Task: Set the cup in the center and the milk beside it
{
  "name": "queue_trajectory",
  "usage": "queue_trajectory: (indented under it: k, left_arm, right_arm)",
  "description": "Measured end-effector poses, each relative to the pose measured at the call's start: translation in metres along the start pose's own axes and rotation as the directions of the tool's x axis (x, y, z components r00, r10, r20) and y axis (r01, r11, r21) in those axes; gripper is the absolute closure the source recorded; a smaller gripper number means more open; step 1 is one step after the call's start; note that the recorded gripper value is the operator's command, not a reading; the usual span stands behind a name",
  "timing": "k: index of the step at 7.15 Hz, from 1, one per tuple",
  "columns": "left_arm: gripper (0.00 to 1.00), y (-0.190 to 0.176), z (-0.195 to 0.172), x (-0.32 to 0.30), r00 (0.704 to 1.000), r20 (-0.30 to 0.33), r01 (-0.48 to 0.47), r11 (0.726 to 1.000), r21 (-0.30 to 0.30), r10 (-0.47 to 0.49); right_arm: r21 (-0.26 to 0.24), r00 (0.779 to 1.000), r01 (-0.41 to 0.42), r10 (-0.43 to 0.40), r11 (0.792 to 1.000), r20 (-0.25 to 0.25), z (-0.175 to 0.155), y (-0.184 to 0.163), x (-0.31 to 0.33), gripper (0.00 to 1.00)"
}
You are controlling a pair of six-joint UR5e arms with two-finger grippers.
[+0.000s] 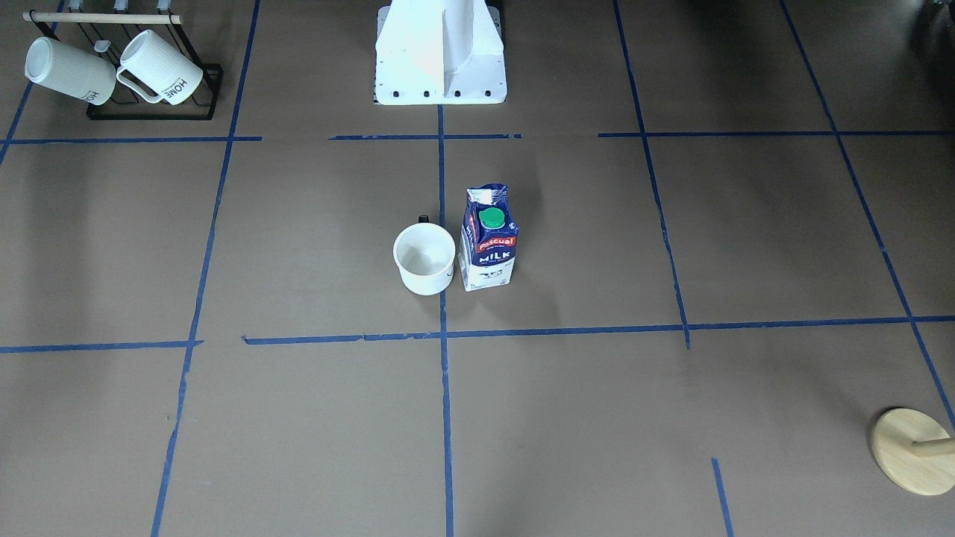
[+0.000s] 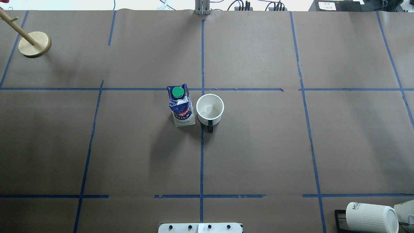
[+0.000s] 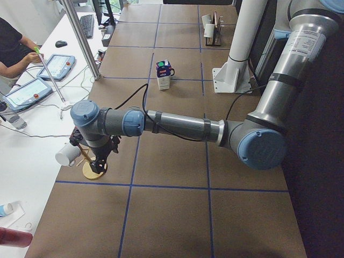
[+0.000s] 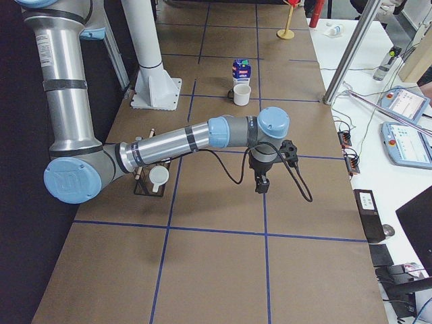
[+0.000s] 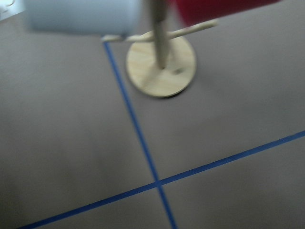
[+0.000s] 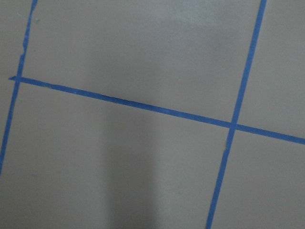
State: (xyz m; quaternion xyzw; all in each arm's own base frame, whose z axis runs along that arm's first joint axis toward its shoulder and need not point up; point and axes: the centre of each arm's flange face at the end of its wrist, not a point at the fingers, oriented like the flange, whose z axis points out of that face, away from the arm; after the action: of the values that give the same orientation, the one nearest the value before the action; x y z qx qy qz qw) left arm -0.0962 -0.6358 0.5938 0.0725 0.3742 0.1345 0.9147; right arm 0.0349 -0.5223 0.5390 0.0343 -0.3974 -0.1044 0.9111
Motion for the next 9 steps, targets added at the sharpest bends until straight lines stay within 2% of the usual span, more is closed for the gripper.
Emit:
queue_trajectory:
  k: [3, 6, 9]
  left_arm:
    - [0.0, 0.014, 0.009, -0.03, 0.999, -0.012, 0.049, 0.998, -0.025, -0.049]
    - [0.0, 0.031, 0.011, -0.035, 0.985, -0.001, 0.172, 0.985, -0.023, -0.172]
    - [0.0, 0.032, 0.012, -0.031, 0.981, 0.002, 0.196, 0.98, -0.018, -0.196]
  right_arm:
    - [-0.021, 1.0, 0.007, -0.007, 1.0, 0.005, 0.006, 0.009, 0.025, 0.0]
    - [-0.024, 1.0, -0.001, 0.002, 1.0, 0.013, 0.01, 0.015, 0.027, 0.0]
    - [-0.038, 1.0, -0.019, 0.019, 0.999, 0.024, 0.019, 0.022, 0.033, 0.0]
